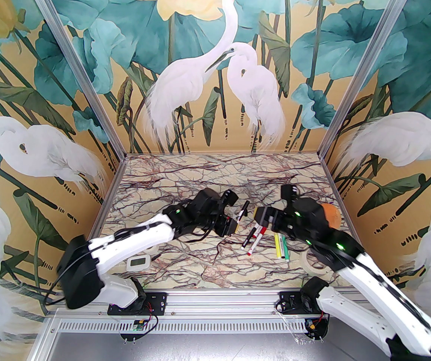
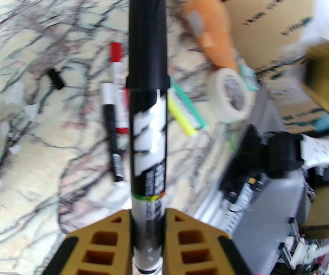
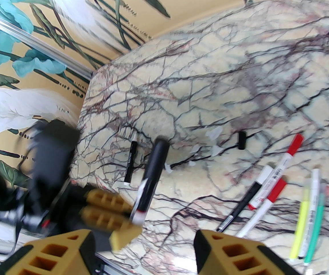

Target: Open the pen caps

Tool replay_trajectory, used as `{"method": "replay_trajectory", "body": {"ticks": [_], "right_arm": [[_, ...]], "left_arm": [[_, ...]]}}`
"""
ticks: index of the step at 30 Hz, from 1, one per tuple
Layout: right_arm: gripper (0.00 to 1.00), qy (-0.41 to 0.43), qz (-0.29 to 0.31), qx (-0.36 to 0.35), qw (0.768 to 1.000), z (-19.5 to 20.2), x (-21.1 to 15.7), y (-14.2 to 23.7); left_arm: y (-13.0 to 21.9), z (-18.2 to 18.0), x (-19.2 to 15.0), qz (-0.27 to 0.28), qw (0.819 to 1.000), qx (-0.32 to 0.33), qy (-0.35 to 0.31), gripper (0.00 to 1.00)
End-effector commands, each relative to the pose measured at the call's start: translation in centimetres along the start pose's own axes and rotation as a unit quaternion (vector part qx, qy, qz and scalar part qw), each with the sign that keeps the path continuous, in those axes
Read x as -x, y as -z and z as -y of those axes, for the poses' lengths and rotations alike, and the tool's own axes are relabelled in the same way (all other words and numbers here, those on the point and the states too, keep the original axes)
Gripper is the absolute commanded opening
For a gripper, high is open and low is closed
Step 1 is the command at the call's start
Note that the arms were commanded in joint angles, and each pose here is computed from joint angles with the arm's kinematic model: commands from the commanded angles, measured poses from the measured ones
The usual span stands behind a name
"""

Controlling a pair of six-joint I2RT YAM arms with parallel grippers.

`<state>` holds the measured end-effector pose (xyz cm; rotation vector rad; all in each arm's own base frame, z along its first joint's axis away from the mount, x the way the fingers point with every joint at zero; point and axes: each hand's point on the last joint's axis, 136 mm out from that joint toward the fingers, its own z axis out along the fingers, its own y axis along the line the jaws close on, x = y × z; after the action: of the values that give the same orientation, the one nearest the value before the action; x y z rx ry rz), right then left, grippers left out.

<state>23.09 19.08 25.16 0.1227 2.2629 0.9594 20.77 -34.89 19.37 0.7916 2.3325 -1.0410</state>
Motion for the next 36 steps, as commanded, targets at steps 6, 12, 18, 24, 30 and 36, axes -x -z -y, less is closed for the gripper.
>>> {"method": "replay_trajectory", "body": {"ticks": [6, 12, 18, 24, 30, 36], "right_arm": [[0.62, -0.009, -0.012, 0.049, 0.999, -2.6, 1.4, -3.7], [0.54, -0.014, -0.013, 0.051, 0.999, -2.7, 1.5, -4.7], [0.44, -0.015, -0.013, 0.050, 0.999, -2.6, 1.5, -4.7], [0.33, -0.014, -0.008, 0.051, 0.999, -2.6, 1.6, -4.5], [0.24, -0.014, -0.008, 0.050, 0.999, -2.5, 1.5, -4.4], [0.17, -0.011, -0.006, 0.054, 0.998, -2.7, 1.6, -4.1]], "left_arm": [[1.9, 2.8, -0.4, 0.029, 0.996, -0.084, 0.002, 0.20], [1.9, 3.3, -0.4, 0.030, 0.995, -0.099, 0.002, 0.20], [1.4, 3.4, -0.2, 0.032, 0.993, -0.109, 0.006, 0.20], [1.2, 3.4, -0.3, 0.031, 0.993, -0.112, 0.007, 0.19], [0.9, 3.4, -0.5, 0.025, 0.993, -0.117, 0.010, 0.19], [0.6, 3.3, -0.7, 0.022, 0.993, -0.118, 0.014, 0.24]]}}
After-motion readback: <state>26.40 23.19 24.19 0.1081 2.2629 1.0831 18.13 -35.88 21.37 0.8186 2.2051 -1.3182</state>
